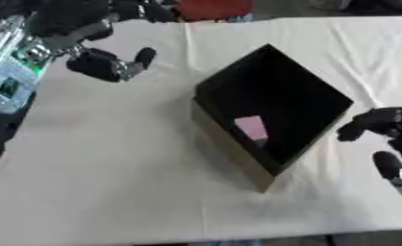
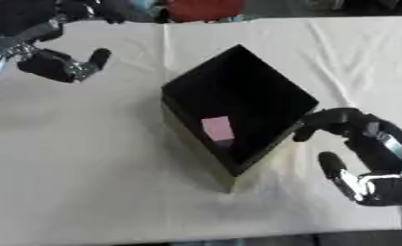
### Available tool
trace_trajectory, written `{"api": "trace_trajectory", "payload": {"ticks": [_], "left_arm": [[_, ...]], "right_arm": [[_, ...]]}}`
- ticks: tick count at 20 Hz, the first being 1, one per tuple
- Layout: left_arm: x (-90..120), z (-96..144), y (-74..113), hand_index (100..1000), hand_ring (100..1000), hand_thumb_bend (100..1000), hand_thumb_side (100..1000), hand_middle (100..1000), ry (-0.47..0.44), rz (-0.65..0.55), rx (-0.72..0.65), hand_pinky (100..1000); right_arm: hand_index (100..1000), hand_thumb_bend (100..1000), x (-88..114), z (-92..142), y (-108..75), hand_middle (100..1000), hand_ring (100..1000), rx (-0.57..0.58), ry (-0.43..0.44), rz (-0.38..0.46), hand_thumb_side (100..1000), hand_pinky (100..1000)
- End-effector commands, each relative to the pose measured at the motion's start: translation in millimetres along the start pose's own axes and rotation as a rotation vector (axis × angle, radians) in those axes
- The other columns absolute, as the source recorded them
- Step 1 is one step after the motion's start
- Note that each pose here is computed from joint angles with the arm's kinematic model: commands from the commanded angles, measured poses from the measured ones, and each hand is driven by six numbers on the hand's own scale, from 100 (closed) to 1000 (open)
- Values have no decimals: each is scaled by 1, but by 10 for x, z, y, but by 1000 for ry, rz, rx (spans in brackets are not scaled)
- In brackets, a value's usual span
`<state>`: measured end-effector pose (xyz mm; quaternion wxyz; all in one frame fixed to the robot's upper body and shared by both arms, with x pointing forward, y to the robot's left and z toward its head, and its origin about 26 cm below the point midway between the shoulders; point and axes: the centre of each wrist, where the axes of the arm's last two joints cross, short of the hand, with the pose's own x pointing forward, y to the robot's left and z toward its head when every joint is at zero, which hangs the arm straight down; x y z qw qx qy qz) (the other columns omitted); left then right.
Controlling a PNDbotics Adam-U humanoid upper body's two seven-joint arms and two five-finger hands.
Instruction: Pick up objects on the table and place them in the box.
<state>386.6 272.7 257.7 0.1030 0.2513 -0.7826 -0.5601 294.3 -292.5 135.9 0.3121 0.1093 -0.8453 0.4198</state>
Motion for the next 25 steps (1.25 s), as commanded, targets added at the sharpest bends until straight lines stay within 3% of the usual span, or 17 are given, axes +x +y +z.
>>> {"api": "trace_trajectory", "payload": {"ticks": [1, 5, 8, 16, 25], "left_arm": [[-51, 210, 172, 846, 613, 100, 400, 631, 91, 14, 98, 681], [-20, 480, 27, 814, 583, 100, 384, 599, 214, 126, 159, 663], [111, 596, -65, 790, 567, 100, 398, 578, 255, 206, 188, 657], [458, 940, -183, 755, 539, 100, 490, 539, 288, 369, 256, 641], [469, 1038, -162, 709, 491, 100, 590, 478, 263, 507, 288, 610]], "right_arm": [[838, 100, 69, -15, -74, 599, 665, 97, -86, 118, 387, 735], [837, 100, 72, 0, -81, 599, 665, 77, -79, 124, 387, 735], [837, 100, 71, 0, -75, 598, 664, 73, -77, 124, 387, 734], [836, 100, 63, -10, -49, 598, 664, 73, -78, 112, 389, 734], [836, 100, 63, -4, -46, 598, 663, 67, -78, 110, 389, 734]]}}
